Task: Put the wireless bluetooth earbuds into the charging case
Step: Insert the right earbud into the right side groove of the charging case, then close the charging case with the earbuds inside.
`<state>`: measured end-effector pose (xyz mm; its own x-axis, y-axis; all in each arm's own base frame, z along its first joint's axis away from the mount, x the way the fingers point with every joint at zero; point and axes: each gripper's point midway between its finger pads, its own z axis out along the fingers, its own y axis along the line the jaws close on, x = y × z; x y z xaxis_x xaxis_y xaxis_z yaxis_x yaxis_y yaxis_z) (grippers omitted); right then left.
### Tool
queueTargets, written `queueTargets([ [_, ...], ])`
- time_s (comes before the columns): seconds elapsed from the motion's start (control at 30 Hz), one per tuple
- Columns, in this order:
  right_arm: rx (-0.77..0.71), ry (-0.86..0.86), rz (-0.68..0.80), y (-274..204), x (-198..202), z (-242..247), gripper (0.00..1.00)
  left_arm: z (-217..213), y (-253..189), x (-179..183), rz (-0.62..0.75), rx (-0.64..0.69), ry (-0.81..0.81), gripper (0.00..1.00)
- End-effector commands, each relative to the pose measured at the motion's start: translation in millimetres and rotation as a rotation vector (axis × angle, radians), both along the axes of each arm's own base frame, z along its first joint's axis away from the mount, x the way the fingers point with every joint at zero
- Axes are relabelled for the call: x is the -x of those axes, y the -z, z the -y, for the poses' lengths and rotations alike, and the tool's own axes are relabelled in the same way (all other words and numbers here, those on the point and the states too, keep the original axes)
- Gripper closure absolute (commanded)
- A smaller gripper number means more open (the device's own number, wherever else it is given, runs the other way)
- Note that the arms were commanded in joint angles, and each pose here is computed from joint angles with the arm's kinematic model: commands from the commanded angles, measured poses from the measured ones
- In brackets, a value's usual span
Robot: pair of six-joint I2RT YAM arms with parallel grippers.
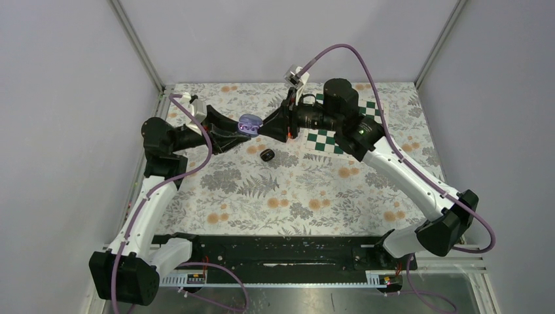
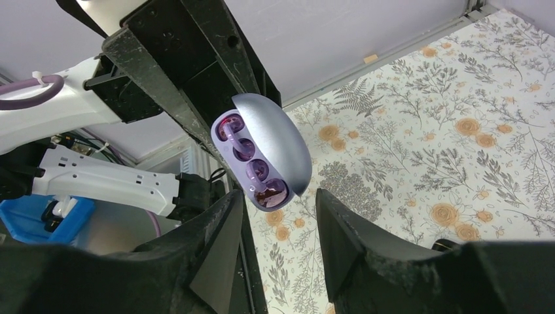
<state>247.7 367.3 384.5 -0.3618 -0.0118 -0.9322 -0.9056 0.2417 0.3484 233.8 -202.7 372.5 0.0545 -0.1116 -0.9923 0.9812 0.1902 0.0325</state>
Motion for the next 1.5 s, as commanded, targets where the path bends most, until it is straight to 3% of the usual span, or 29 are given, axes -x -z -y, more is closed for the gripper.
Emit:
queueTargets([
  [0.0,-0.039,-0.005,0.02,-10,-4,-4,0.46,2,-26,8,0.109,0.007,0.026,1.0],
  [0.07,-0.039,0.005,0.012,-9,-6,-5,0.44,2,-27,10,0.11,0.005,0.033,1.0],
  [0.43,-0.036,0.026,-0.01,3,-9,-4,0.57,1,-29,16,0.122,0.005,0.034,1.0],
  [0.67,-0.076,-0.063,0.04,-12,7,-4,0.42,0,-25,12,0.11,0.006,0.009,1.0],
  [0.8,-0.091,-0.133,0.134,-25,20,2,0.27,0,-17,11,0.076,0.003,0.008,1.0],
  [0.9,-0.095,-0.24,0.175,-23,34,-1,0.23,1,-11,14,0.073,-0.007,0.026,1.0],
  [1.13,-0.104,-0.274,0.156,-14,20,-17,0.21,5,-8,19,0.052,-0.022,0.078,1.0],
  [1.33,-0.145,-0.282,0.171,-25,17,-26,0.25,6,-3,13,-0.012,-0.015,0.064,1.0],
  [1.47,-0.124,-0.301,0.222,-25,27,-20,0.29,0,-1,-20,-0.144,0.045,-0.115,1.0],
])
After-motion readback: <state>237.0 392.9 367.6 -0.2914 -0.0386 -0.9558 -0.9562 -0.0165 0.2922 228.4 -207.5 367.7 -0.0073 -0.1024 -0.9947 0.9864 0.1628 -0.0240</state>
